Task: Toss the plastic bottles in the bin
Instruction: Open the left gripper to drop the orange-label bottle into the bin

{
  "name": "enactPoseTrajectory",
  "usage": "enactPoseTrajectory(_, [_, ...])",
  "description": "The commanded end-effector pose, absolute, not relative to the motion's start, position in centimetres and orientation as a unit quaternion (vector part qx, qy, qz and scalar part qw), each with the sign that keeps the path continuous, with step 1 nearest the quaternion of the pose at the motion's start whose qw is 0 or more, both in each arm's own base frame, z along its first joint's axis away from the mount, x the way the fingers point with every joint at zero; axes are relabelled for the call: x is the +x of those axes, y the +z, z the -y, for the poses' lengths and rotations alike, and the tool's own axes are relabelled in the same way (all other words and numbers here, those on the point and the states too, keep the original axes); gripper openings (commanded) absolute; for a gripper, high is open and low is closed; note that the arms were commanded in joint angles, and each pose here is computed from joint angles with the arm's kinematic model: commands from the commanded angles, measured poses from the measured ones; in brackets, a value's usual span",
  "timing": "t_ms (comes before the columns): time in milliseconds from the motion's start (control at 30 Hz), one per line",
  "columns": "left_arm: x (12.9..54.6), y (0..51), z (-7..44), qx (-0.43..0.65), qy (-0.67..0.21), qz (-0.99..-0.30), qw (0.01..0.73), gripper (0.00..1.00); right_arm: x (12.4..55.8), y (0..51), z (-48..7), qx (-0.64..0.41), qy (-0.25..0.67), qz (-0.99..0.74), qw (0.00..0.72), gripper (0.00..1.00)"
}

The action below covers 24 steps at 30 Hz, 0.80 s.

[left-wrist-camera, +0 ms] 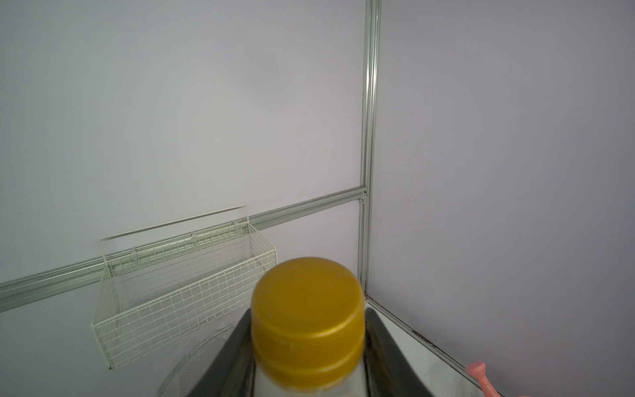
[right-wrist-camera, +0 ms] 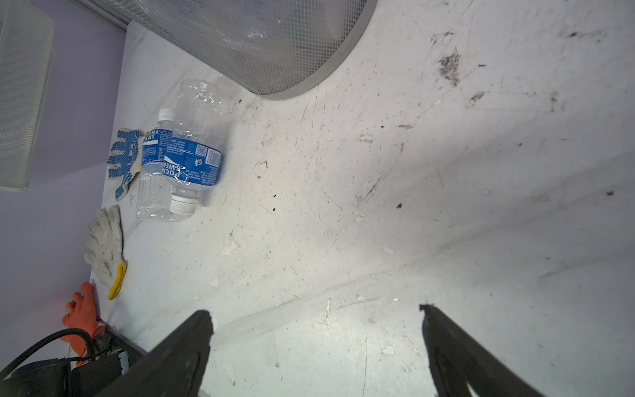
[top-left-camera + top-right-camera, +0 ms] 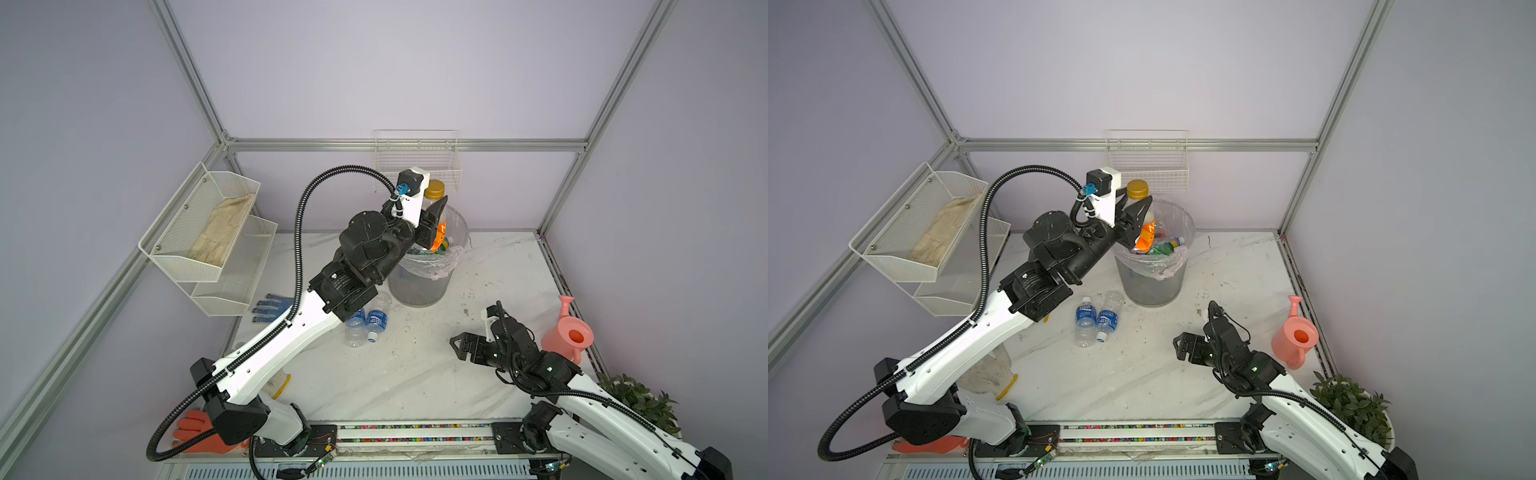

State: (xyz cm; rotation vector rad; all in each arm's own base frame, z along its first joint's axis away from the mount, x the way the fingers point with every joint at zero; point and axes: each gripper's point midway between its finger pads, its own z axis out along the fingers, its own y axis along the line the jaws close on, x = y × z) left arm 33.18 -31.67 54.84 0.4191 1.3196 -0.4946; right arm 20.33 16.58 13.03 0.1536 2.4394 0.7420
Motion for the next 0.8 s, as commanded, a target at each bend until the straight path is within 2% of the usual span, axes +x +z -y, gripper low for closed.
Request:
enactPoseTrajectory(0, [33.0, 59.9, 30.7, 0.175, -0.237, -0.558, 0.776, 0.31, 20.3, 13.3, -16.7, 0.059, 0.286, -0.911, 0.293, 0.97])
enactPoseTrajectory(200, [36.8, 58.1, 32.0, 0.174, -0.227, -0.588, 0.757, 0.31, 20.4, 13.9, -16.8, 0.057, 0.288, -0.909, 0.297, 0.97])
enactPoseTrajectory(300, [40.1, 55.4, 32.2, 0.167, -0.205, -0.634, 0.727, 0.33, 20.4, 14.1, -16.8, 0.055, 0.288, -0.909, 0.297, 0.97])
enactPoseTrajectory(333, [41.3, 54.4, 32.0, 0.158, -0.197, -0.658, 0.709, 0.39, 20.4, 14.2, -16.8, 0.055, 0.288, -0.909, 0.297, 0.97])
enactPoseTrajectory(400, [42.9, 52.5, 32.3, 0.162, -0.179, -0.698, 0.674, 0.85, 20.3, 14.5, -16.7, 0.053, 0.288, -0.908, 0.299, 0.97])
enactPoseTrajectory(433, [42.9, 52.0, 32.4, 0.173, -0.171, -0.710, 0.661, 1.00, 20.3, 14.7, -16.7, 0.052, 0.287, -0.908, 0.300, 0.97])
enactPoseTrajectory(533, [41.9, 52.5, 31.5, 0.169, -0.163, -0.719, 0.654, 1.00, 20.4, 14.9, -16.6, 0.053, 0.286, -0.907, 0.305, 0.97])
enactPoseTrajectory(767, [37.7, 55.5, 28.0, 0.149, -0.178, -0.689, 0.687, 1.00, 20.5, 14.4, -17.0, 0.055, 0.293, -0.907, 0.299, 0.97])
